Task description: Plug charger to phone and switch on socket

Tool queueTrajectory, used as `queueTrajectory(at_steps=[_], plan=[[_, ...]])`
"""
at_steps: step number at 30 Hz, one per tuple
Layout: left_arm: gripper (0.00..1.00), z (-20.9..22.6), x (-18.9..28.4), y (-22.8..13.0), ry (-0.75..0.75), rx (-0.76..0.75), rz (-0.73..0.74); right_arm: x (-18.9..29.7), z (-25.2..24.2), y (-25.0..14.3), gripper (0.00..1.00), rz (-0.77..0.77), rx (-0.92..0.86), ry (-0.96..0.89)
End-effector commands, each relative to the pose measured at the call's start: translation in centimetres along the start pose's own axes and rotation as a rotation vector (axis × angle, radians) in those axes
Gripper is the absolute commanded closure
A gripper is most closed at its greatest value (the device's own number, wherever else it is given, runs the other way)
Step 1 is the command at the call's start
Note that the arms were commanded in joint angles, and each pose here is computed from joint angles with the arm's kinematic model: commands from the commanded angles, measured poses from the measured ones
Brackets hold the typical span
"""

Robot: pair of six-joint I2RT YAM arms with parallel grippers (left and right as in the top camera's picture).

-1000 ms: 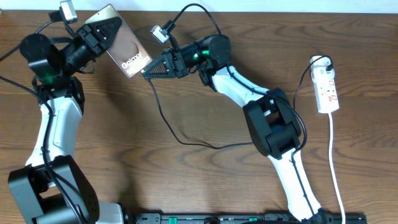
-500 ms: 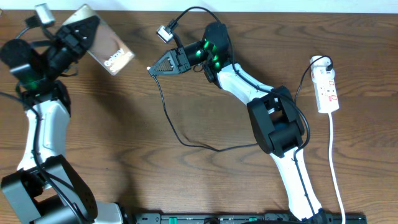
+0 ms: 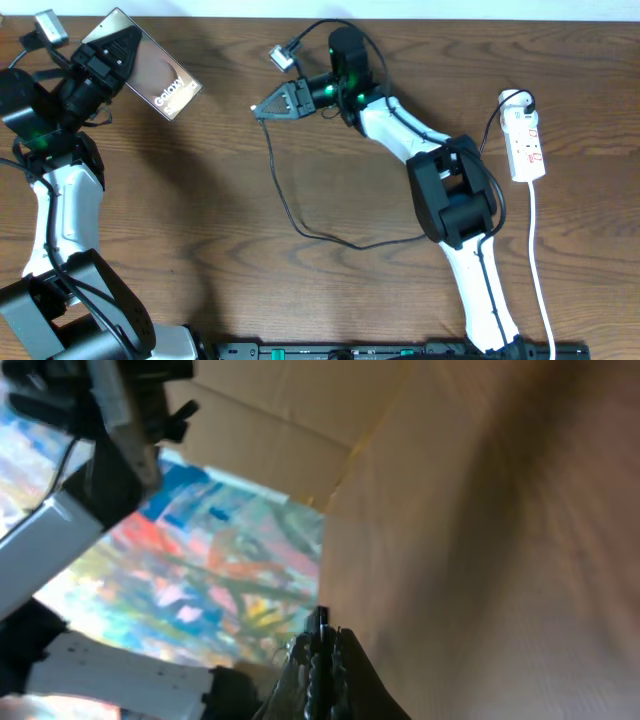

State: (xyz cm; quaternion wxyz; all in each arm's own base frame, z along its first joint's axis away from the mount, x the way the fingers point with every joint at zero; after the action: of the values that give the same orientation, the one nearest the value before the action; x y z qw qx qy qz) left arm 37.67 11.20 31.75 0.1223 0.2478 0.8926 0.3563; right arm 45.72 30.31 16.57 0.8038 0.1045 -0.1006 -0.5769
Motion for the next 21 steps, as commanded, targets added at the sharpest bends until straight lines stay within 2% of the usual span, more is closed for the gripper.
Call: queueTrajectory(at_steps=[1, 8, 15, 21], plan=[[0.93, -1.1, 0.2, 0.6, -0.02, -0.027, -0.011, 1.8, 0.8, 0.8, 0.99, -0.07, 0.142, -0.054], [0.93, -1.1, 0.2, 0.6, -0.022, -0.026, -0.008, 4.1, -2.2, 0.5, 0.99, -0.193, 0.056, -0.265], [0.92, -1.1, 0.2, 0.6, -0.02, -0.034, -0.005, 6.2, -5.9, -1.2, 0.99, -0.278, -0.086, -0.665], [0.93, -0.4, 0.2, 0.0, 0.012, -0.028, 0.021, 9.4, -5.8, -1.9, 0.99, -0.301, -0.17, -0.973]])
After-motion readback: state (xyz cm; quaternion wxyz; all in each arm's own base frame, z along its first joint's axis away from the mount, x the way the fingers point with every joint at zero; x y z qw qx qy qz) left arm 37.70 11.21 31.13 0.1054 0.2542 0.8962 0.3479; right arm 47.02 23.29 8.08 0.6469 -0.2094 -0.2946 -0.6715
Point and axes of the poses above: each gripper's point midway between its finger pads, its own x axis back along the fingers, its own z axis along the line the jaws close on, y = z × x, the point moved 10 cm from there along x, back along the fingers, and after that the axes turned 10 degrees about -x, right-handed, at the moved point
